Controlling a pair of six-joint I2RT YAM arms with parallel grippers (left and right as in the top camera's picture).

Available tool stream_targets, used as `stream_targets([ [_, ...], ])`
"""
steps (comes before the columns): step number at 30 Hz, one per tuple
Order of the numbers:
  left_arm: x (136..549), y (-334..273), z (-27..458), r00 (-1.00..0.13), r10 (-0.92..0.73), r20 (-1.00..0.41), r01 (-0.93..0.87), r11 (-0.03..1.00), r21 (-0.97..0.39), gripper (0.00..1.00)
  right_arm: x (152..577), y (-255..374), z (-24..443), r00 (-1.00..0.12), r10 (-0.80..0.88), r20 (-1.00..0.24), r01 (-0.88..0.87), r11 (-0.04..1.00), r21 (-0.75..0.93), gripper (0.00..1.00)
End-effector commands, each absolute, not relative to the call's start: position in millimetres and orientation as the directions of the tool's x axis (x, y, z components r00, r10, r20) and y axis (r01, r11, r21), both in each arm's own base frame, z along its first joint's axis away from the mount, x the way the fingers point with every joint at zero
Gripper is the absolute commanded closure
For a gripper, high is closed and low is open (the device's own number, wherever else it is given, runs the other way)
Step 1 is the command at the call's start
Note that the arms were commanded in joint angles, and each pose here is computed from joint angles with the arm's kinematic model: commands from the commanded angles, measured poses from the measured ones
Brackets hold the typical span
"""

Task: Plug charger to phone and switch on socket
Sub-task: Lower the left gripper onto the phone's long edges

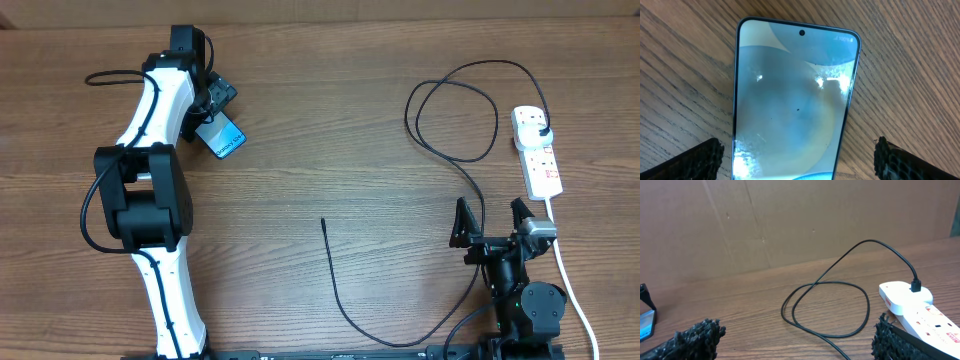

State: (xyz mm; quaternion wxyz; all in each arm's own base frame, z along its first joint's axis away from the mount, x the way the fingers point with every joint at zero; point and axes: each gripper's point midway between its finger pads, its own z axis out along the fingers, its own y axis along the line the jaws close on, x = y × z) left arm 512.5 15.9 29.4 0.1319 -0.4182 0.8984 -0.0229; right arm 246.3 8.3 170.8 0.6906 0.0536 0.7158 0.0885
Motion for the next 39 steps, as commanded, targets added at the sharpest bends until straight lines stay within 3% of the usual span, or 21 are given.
stream_targets([
  [1, 513, 20, 25, -0.626, -0.748, -0.223, -0.740, 0.659, -0.136, 0.00, 246, 6, 169, -0.032, 0.196, -0.980, -0.034, 0.980, 0.197, 0.00],
  [39, 496, 23, 13, -0.632, -0.742, -0.223, -0.751, 0.657, -0.056, 0.00, 246, 6, 169, -0.032, 0.196, -0.980, -0.034, 0.980, 0.197, 0.00],
])
